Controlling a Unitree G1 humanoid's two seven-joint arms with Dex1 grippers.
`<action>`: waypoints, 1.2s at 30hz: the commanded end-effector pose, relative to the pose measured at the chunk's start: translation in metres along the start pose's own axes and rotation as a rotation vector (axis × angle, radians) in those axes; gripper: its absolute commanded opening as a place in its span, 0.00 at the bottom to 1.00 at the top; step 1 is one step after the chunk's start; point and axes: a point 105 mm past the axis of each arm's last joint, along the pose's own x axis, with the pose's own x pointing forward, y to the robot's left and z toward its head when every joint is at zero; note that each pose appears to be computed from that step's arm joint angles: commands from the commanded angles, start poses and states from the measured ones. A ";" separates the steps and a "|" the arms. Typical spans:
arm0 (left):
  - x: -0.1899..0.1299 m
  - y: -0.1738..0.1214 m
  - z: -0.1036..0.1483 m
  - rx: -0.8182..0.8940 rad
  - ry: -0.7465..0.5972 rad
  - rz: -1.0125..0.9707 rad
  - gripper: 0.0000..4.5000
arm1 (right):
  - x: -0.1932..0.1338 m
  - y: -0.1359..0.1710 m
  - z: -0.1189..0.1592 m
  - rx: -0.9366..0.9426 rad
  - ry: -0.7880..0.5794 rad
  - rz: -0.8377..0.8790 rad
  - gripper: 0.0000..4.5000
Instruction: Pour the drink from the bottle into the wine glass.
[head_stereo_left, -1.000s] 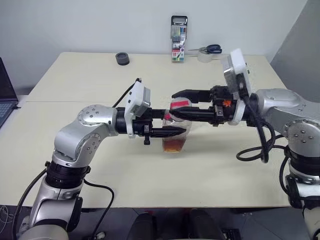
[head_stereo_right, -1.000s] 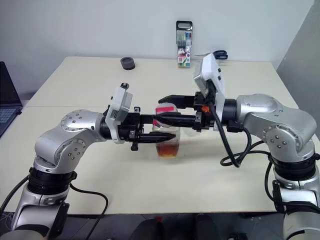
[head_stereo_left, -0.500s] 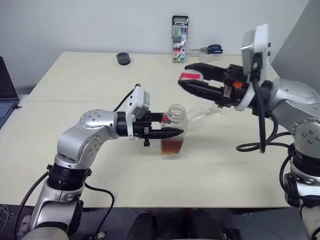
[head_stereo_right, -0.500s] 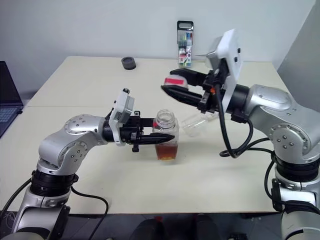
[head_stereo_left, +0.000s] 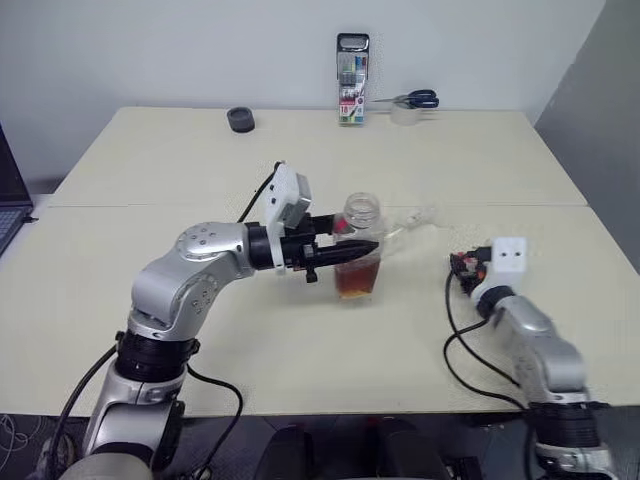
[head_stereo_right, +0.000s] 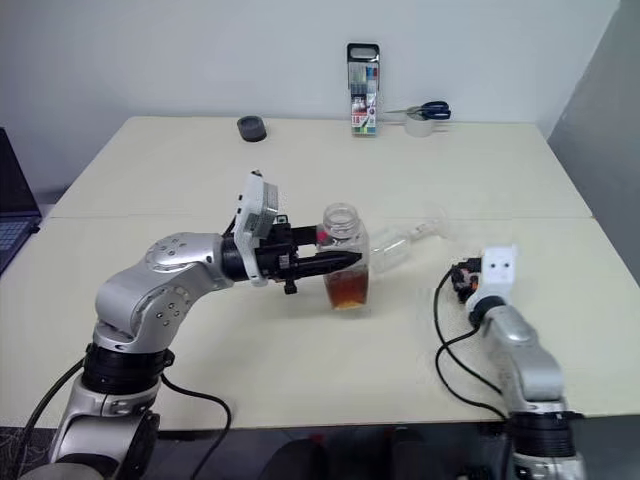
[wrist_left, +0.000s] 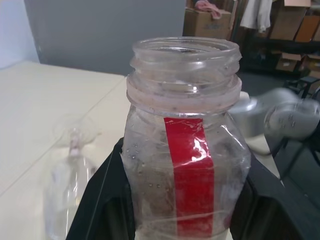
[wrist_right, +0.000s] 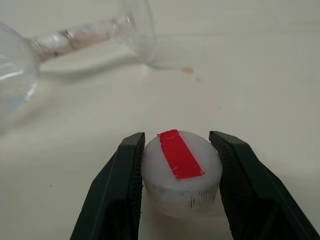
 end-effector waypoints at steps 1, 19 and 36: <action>-0.002 0.001 0.015 0.058 -0.023 0.007 0.41 | 0.007 -0.012 0.013 0.037 -0.065 -0.070 0.41; -0.006 0.014 0.017 0.057 -0.028 0.083 0.41 | -0.033 0.019 0.096 -0.206 -0.282 0.238 1.00; -0.085 0.128 0.051 0.179 -0.106 0.991 0.41 | -0.115 0.138 0.182 -0.133 -0.336 1.087 1.00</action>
